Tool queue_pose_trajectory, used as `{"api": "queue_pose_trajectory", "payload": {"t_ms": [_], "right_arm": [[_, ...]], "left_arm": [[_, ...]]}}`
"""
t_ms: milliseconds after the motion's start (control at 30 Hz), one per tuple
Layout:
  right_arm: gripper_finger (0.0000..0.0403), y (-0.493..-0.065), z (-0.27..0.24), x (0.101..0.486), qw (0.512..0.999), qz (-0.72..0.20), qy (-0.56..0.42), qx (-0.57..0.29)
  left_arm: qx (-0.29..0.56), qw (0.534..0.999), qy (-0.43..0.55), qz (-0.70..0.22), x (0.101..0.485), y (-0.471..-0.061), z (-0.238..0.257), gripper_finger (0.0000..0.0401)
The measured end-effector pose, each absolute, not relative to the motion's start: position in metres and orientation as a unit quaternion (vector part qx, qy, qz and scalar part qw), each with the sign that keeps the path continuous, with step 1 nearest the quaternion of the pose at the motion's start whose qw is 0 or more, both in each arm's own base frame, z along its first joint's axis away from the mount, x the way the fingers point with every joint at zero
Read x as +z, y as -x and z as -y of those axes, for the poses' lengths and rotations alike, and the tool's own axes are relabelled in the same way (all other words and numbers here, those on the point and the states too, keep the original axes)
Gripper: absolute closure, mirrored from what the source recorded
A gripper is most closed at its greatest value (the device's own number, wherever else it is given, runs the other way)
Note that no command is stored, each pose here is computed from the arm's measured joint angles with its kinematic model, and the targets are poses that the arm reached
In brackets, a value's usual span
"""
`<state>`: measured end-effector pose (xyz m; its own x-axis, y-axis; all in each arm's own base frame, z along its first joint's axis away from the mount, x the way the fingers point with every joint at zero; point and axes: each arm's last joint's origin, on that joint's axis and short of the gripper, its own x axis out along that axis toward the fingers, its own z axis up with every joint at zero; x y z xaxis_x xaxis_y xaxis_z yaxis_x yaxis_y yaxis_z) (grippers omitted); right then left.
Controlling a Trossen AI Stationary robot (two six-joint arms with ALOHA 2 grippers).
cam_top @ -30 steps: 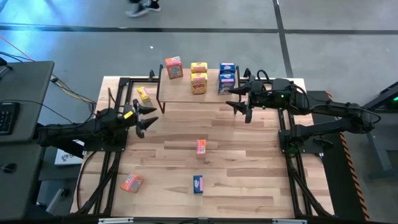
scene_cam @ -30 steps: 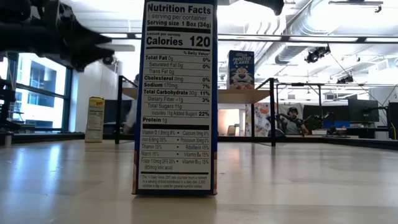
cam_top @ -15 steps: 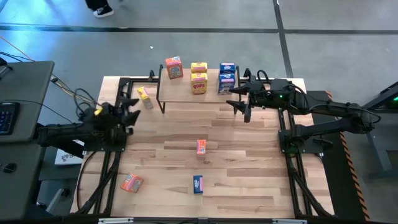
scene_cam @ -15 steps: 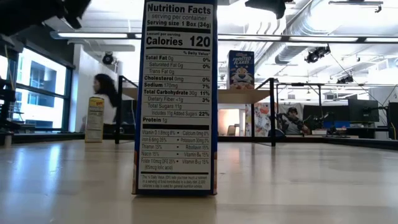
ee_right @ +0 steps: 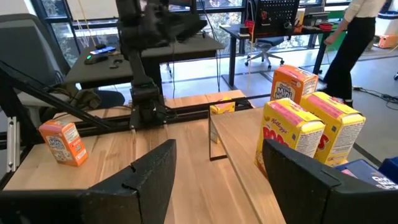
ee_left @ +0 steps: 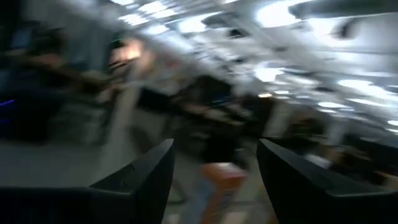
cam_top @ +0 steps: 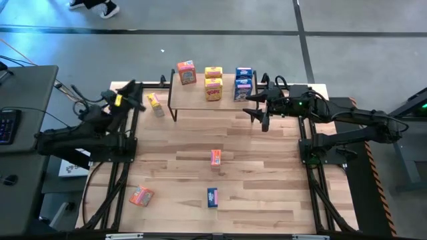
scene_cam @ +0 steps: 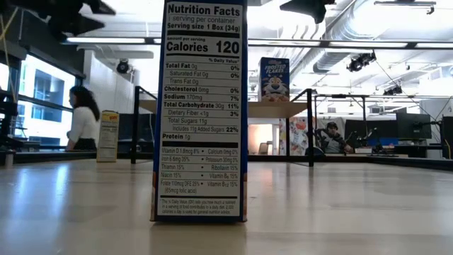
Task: Stack cereal on shelf
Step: Put the yellow cereal box on the shelf aligned with the other yellow cereal boxes
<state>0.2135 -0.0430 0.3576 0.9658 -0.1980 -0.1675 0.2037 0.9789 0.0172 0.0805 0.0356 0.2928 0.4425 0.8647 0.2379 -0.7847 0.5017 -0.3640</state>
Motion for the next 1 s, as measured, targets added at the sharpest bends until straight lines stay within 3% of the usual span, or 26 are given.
{"api": "queue_pose_trajectory", "payload": {"t_ms": [167,567,1000], "right_arm": [[0.0171,-0.213,0.043,0.357,0.991,-0.088,-0.018,-0.101],[0.0171,-0.213,0.043,0.354,0.989,-0.103,-0.019,-0.101],[0.0171,-0.212,0.043,0.349,0.986,-0.129,-0.022,-0.101]], "left_arm": [[0.577,0.783,0.15,0.178,0.307,-0.082,-0.039,0.0183],[0.586,0.782,0.153,0.145,0.352,-0.111,-0.044,0.0183],[0.58,0.776,0.239,0.068,0.391,-0.12,-0.05,0.0183]]}}
